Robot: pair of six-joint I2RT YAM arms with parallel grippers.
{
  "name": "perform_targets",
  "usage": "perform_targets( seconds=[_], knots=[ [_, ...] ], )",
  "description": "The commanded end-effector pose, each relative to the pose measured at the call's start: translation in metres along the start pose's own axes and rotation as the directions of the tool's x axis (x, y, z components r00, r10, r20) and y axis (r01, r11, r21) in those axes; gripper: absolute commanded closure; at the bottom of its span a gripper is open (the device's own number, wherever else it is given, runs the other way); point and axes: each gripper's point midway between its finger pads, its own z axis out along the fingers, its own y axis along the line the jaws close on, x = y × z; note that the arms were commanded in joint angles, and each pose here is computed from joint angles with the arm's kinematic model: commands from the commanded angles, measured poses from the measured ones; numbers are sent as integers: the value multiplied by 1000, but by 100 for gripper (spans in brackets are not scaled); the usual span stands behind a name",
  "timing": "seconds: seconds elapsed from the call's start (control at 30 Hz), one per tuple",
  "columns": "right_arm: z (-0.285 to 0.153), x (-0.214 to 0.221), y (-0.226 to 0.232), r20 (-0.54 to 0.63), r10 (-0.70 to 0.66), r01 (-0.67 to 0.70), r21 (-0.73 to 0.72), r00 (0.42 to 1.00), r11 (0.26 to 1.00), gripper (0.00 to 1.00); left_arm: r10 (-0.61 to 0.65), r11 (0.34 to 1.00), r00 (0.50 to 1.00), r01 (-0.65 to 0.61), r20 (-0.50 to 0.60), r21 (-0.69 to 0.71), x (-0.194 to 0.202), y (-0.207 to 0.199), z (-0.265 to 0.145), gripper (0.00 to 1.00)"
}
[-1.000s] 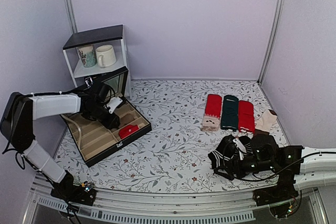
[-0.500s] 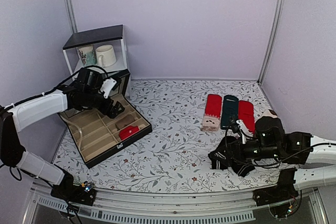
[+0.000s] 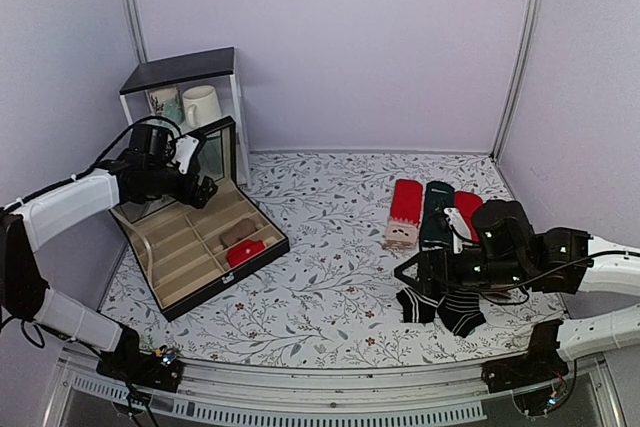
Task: Roll the socks
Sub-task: Reset both arms
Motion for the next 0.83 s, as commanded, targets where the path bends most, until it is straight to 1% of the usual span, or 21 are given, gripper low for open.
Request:
perform_targets(
  seconds=[0.0, 0.1, 0.17, 0.27, 0.37, 0.43, 0.63, 0.8],
  knots=[
    [-2, -18, -2, 47, 29, -32, 48, 998, 998, 0, -88, 987, 991, 101, 105, -128, -24, 48, -21, 1],
    [-1, -22, -3, 60, 48, -52, 65, 997, 997, 0, -109, 974, 984, 135, 144, -181, -31, 72, -32, 0],
    [-1, -27, -4, 80, 67, -74, 79, 995, 994, 0, -121, 971, 979, 150, 163, -184, -37, 82, -37, 1],
    [0, -32, -13, 111, 94, -108, 133, 989, 985, 0, -112, 977, 976, 143, 188, -160, -46, 83, -42, 0],
    [0, -35, -31, 152, 156, -188, 231, 976, 955, 0, -101, 982, 972, 132, 210, -136, -50, 79, -45, 0],
    [0, -37, -36, 171, 184, -225, 259, 968, 939, 0, -102, 981, 970, 135, 220, -138, -51, 80, -48, 1],
    [4, -39, -37, 149, 97, -138, 290, 984, 947, 0, -91, 991, 959, 113, 269, -67, -61, 67, -59, 1],
    [8, -39, -36, 140, 92, -130, 296, 986, 946, 0, -83, 996, 926, 62, 369, 71, -78, 39, -81, 1]
  ],
)
